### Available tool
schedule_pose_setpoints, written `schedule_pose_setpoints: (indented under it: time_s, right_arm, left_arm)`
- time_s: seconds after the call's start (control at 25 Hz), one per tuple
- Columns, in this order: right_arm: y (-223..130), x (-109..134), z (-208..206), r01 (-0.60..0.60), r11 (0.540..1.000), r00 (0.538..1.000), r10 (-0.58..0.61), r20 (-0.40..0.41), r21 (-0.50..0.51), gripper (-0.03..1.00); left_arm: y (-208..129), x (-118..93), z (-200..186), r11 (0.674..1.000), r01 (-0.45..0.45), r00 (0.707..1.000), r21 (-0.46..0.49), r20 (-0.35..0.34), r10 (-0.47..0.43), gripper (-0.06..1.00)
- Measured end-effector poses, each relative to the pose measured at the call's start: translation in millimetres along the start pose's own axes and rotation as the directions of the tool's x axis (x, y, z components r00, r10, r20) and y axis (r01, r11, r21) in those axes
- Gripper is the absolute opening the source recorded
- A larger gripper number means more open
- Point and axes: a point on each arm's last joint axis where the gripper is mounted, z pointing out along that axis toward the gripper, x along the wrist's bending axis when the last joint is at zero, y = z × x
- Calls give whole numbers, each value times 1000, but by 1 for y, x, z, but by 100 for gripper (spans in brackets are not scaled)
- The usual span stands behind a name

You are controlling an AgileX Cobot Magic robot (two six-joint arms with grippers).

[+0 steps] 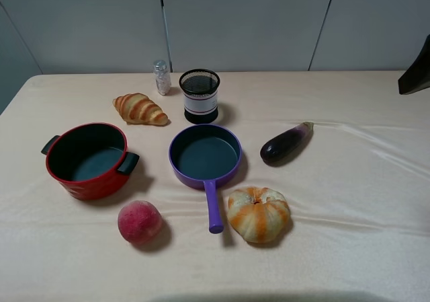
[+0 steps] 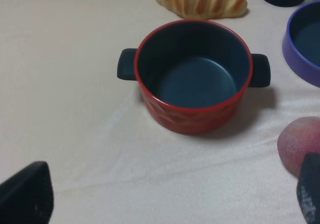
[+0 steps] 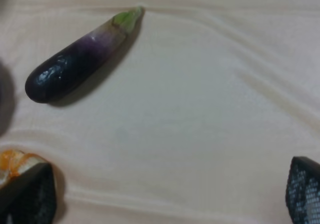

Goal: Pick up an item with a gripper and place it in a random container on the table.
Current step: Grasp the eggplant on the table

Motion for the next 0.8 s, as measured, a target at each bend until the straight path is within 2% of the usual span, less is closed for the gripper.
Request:
schedule_pose_setpoints:
  time_s: [0.16, 0.36, 0.64, 0.8]
  right_arm:
    - [12, 4, 14, -4, 999, 1000, 5, -17, 42, 69]
    - [27, 33, 34, 95, 991, 995, -90, -50, 92, 69]
    - [52, 66, 60, 53, 989, 998, -49, -31, 137, 69]
    - [64, 76, 80, 48, 980, 999, -46, -17, 194, 69]
  left_arm:
    - [0, 0, 0, 1000, 0, 1000, 0, 0, 0, 99]
    - [0, 0, 0, 1000, 0, 1000, 0, 0, 0, 99]
    - [0, 0, 0, 1000, 0, 1000, 0, 0, 0, 99]
    - [0, 0, 0, 1000, 0, 1000, 0, 0, 0, 99]
